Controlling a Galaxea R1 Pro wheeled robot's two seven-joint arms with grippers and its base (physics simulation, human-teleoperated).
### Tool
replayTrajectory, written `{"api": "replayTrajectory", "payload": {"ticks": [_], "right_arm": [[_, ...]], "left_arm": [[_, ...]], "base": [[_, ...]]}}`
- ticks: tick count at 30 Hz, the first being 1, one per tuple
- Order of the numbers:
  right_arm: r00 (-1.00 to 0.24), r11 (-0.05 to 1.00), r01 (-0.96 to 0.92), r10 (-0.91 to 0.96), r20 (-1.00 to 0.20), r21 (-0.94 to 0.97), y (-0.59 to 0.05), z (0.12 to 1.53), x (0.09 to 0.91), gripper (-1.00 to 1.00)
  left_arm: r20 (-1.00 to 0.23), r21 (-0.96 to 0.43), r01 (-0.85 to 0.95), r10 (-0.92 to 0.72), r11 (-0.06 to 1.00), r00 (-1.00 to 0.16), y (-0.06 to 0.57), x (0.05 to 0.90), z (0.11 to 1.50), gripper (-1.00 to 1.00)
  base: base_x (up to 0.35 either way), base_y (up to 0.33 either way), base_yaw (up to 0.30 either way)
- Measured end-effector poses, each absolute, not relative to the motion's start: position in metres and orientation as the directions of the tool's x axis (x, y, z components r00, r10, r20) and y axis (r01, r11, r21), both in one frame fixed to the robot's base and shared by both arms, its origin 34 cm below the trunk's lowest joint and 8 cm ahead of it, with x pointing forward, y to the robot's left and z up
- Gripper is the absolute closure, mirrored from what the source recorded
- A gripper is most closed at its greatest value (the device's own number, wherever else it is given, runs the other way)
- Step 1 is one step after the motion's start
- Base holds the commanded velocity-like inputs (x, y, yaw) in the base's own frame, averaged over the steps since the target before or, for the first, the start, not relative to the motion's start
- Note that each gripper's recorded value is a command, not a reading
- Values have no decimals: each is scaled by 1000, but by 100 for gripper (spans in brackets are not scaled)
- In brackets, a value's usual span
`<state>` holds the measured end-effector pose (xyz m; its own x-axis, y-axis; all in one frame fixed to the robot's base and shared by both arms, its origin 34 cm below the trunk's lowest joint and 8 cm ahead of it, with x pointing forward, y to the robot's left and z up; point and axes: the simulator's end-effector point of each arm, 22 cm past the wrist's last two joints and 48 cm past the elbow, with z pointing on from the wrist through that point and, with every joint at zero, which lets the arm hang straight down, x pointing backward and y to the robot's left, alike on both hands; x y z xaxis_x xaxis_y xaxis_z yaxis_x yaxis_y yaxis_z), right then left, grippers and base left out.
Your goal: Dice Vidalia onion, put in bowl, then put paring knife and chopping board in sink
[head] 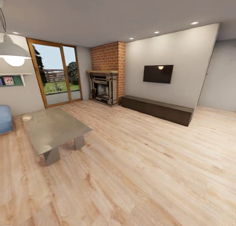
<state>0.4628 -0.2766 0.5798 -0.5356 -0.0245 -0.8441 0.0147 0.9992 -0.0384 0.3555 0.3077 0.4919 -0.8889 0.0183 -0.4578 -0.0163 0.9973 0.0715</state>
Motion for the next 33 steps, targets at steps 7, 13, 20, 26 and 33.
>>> {"api": "replayTrajectory", "payload": {"ticks": [7, 13, 20, 26, 33], "right_arm": [[-536, 999, 16, -24, -844, -38, -277, 580, 463, -100], [-536, 999, 15, -25, -844, -39, -277, 580, 463, -100], [-536, 999, 15, -25, -844, -39, -277, 580, 463, -100], [-536, 999, 15, -25, -844, -39, -277, 580, 463, -100], [-536, 999, 14, -25, -844, -39, -277, 580, 463, -100]], "left_arm": [[-458, 72, -16, 18, 997, -889, 308, 356, 492, -100], [-458, 72, -16, 19, 997, -889, 308, 356, 492, -100], [-458, 72, -16, 18, 997, -889, 308, 356, 492, -100], [-458, 72, -16, 19, 997, -889, 308, 356, 492, -100], [-459, 72, -16, 18, 997, -888, 308, 356, 492, -100]], "base": [[317, -134, -278], [317, -134, -278], [317, -134, -278], [317, -133, -278], [317, -84, -278]]}}
